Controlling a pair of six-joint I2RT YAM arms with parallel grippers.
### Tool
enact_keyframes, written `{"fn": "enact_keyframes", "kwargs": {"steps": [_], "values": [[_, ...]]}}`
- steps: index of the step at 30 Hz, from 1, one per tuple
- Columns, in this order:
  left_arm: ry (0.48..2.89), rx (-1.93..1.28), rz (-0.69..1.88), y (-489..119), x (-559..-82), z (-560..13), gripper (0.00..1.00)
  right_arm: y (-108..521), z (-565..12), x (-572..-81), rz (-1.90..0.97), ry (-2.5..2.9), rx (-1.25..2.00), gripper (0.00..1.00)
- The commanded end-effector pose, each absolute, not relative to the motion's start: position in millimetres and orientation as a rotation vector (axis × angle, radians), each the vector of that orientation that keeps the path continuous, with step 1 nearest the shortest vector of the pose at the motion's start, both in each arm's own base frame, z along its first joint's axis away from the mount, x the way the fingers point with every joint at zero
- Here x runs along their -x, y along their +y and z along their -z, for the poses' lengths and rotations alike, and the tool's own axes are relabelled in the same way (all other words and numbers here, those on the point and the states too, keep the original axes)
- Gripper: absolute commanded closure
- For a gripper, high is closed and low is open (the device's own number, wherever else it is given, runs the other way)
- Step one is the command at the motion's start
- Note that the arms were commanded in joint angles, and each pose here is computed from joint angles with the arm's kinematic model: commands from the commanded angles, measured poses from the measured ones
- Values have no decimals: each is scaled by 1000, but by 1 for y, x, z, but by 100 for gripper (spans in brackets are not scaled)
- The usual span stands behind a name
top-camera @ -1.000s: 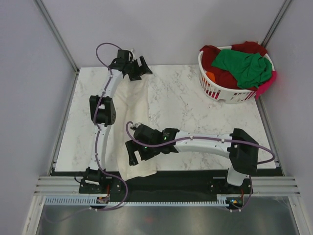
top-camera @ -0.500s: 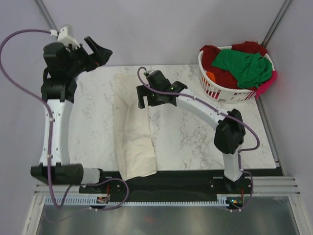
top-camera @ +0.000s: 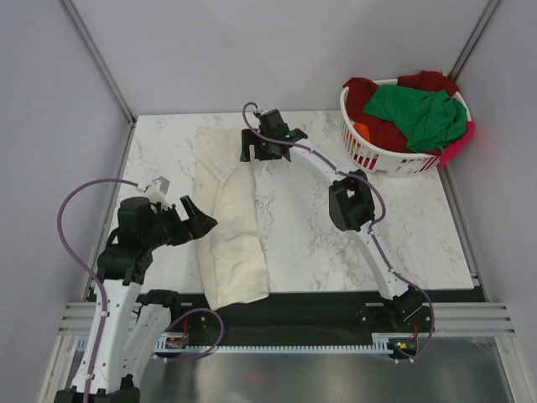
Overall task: Fold and stack the t-shirts
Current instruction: Fold the tshirt
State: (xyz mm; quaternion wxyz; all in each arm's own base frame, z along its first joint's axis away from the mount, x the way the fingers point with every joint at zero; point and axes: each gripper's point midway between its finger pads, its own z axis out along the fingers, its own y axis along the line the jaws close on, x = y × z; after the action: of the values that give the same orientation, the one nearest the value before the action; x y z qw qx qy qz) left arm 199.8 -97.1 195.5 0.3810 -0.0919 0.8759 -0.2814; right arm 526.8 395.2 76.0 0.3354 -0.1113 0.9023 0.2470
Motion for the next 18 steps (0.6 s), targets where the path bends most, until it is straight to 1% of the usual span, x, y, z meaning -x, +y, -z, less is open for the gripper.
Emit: {"fn": "enact_keyframes", "kwargs": {"steps": [1,3,6,7,8,9,11,12,13,15,18], "values": [[2101,118,754,-104,-194,-230,0,428,-90,-534,-763,2247,306,7],[2097,87,784,-108,-191,-233,0,432,-73,-534,-785,2266,289,10],[2113,103,793,-109,-192,-228,1,434,-53,-534,-798,2289,259,28],[2119,111,787,-108,-193,-226,1,434,-49,-536,-798,2288,248,36],[2121,117,782,-108,-194,-226,1,433,-45,-536,-786,2290,239,41],[2120,127,775,-106,-195,-226,1,431,-35,-536,-773,2305,233,56],[2119,133,769,-106,-195,-225,2,427,-31,-542,-759,2297,214,69],[2120,135,768,-105,-195,-225,2,422,-25,-545,-735,2304,194,77],[2119,138,766,-105,-196,-225,2,412,-22,-552,-715,2305,166,90],[2123,143,759,-104,-197,-224,2,393,-16,-564,-669,2313,94,97],[2129,151,758,-104,-197,-223,3,350,-14,-588,-599,2312,-38,100]]}}
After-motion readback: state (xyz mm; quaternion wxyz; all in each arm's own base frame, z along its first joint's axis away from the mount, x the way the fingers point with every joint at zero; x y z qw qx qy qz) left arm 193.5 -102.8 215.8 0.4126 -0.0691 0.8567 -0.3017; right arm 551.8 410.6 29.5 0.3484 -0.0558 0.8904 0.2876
